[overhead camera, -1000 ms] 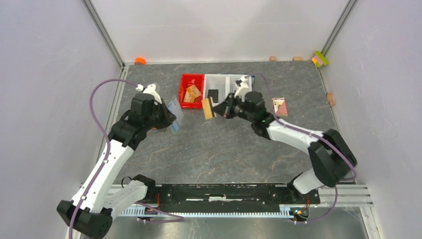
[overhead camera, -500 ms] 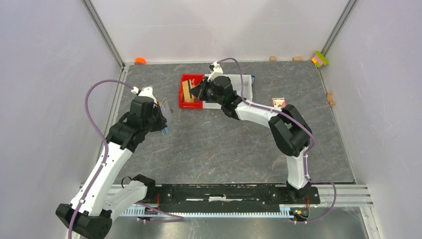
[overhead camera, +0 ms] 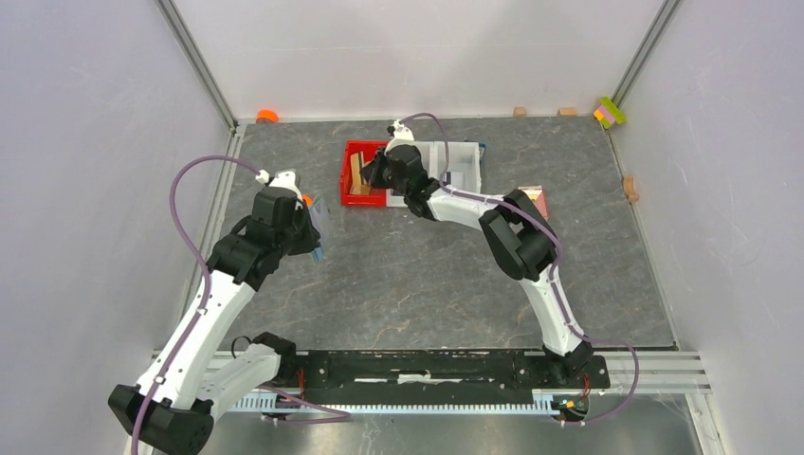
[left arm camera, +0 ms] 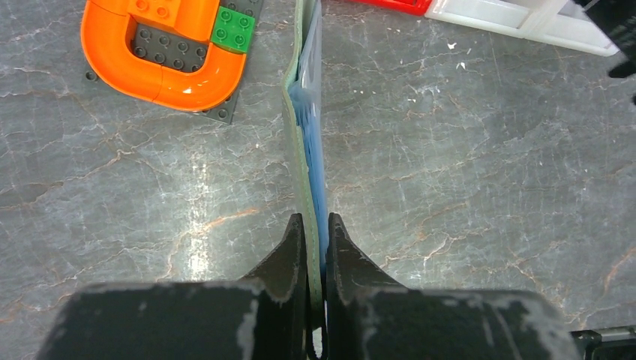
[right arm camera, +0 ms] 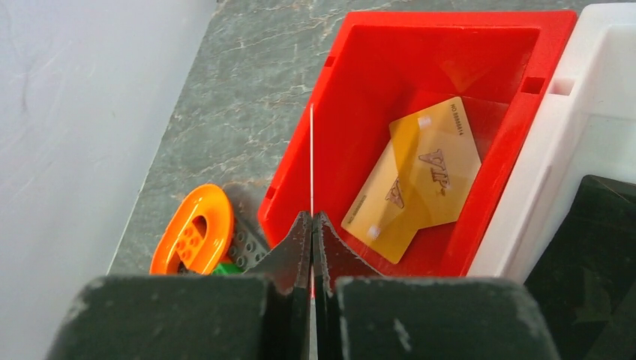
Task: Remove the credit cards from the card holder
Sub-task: Place the credit card in the storage box.
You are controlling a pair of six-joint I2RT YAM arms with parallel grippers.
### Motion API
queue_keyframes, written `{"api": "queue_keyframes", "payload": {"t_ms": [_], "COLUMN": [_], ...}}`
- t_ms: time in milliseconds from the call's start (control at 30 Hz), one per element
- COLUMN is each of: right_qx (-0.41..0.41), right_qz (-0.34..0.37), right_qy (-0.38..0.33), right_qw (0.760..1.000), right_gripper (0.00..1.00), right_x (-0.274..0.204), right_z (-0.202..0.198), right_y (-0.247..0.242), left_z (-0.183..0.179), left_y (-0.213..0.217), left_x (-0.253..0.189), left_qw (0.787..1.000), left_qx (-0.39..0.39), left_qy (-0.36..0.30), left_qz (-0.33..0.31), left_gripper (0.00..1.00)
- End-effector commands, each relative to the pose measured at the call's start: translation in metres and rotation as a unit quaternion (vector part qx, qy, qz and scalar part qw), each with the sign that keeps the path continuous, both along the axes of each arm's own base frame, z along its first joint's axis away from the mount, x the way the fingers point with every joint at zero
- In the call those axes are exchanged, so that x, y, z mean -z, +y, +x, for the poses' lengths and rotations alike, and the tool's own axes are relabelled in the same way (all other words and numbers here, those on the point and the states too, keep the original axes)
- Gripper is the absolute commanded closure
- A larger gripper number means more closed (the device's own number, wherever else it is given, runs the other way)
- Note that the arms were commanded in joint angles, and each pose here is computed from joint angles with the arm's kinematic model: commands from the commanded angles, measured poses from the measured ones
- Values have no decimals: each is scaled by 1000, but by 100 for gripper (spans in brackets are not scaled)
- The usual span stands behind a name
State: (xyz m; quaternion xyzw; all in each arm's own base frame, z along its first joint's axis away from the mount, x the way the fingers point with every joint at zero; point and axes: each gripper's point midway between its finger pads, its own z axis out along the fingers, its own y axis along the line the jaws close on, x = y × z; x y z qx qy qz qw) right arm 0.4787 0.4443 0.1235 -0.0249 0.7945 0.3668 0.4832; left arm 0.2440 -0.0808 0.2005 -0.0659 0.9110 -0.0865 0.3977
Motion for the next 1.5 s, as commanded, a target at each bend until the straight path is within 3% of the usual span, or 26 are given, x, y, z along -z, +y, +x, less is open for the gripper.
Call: {"api": "queue_keyframes", "payload": {"t_ms": [0,67,267,467,633,733,867,1067,1300,1467], "right_qx": [12,10,19,21,-11,-23,-30,-35,-100,-132], "right_qz": [4,-1,-16,-27,-40,-59,-90,-139,-158,-147], "right_qy": [-18,-12,-17,-53,-90,-104,-111,-93,-54,-26], "right_qw": [1000,1000,1000,998,995,993,989,985,981,980], "right_gripper": [98,94,67,65,64,63,44,25,26,31], "right_x": [-1,8,1,-36,-78,-90,-98,-74,-33,-6], "right_z": [18,22,24,11,-15,-36,-71,-130,-201,-233], "right_y": [10,16,10,-13,-28,-46,-84,-153,-187,-195], "left_z": [10,11,11,10,5,0,-7,-18,-26,-20], "left_y": [-5,-5,-8,-19,-48,-67,-96,-141,-184,-202], "left_x": [-8,-6,-3,1,4,5,7,18,57,81], "left_qw": [1000,1000,1000,999,991,982,963,915,896,904], "left_qx": [14,13,21,44,113,154,208,264,292,290], "left_qy": [-25,-24,-17,-8,9,22,44,91,165,183], "left_qz": [-4,-4,-8,-25,-69,-104,-168,-292,-290,-255], "left_gripper": [98,98,98,98,98,98,98,98,98,98]}}
